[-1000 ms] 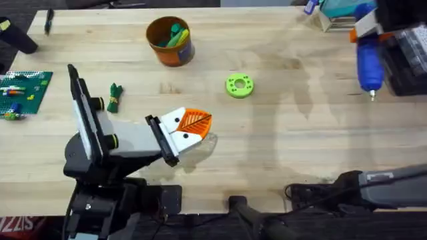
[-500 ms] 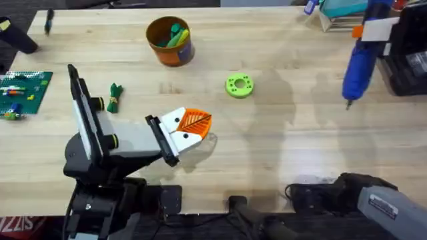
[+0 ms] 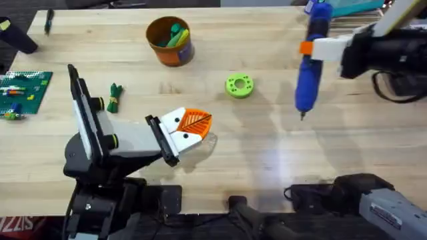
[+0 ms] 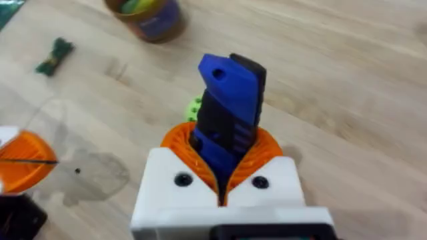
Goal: Pick up the gripper from the table and insert it into the empty holder that is missing its gripper. Then pick up a screw, insert it into the mounting hole, and use the screwdriver to tighten it. Finally, clean up the table by picking up the vegetable and placing it into the bucket.
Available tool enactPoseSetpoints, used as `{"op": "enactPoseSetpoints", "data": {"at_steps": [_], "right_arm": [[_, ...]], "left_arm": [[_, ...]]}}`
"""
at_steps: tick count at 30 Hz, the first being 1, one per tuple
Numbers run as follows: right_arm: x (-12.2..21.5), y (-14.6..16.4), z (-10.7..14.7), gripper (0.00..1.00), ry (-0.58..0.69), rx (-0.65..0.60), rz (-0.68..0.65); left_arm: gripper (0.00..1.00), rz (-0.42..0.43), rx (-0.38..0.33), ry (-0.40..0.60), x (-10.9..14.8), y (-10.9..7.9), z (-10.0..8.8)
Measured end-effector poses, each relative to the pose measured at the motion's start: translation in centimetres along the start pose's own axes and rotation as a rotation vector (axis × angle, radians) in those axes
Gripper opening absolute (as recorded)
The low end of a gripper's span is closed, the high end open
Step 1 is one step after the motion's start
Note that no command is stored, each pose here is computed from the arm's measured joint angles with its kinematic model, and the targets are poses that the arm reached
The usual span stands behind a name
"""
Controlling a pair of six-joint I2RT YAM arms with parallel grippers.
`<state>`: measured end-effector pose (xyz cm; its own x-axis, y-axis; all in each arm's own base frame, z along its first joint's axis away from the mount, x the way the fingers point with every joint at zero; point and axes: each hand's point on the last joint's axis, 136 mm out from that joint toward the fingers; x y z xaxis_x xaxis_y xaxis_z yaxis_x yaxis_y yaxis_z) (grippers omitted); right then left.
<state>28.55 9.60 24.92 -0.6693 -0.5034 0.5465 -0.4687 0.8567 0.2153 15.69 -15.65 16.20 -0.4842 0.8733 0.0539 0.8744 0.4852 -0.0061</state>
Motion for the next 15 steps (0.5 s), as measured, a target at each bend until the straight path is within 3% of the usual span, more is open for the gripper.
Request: {"op": "enactPoseSetpoints", "data": {"at_steps": [1,2,4,9,15], "right_arm": [[-0.2,0.9,-0.1,0.028,-0.002,0.022,-0.025],[-0.2,4.0,-0.2,0.028,-0.007,0.087,-0.103],[0.3,5.8,0.0,0.028,-0.025,0.127,-0.147],[2.0,7.3,0.2,0.028,-0.145,0.181,-0.171],[4.1,9.3,-3.6,0.028,-0.442,0.287,-0.241]], "left_arm": [[0.001,0.000,0.000,0.000,0.0,0.0,0.0],[0.001,0.000,0.000,0.000,0.0,0.0,0.0],[0.001,0.000,0.000,0.000,0.0,0.0,0.0],[0.001,0.000,0.000,0.000,0.0,0.0,0.0],[0.001,0.000,0.000,0.000,0.0,0.0,0.0]]}}
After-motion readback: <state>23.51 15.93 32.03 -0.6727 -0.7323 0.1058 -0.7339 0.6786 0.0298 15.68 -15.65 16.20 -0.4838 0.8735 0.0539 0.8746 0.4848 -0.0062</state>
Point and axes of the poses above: each hand's point on the last joint's axis, 136 mm out from that joint toward the fingers, its own x axis back along the fingers, its own y axis along the line the jaws close on, z = x × y, and after that the axes turned 1 degree about -x, right-handed
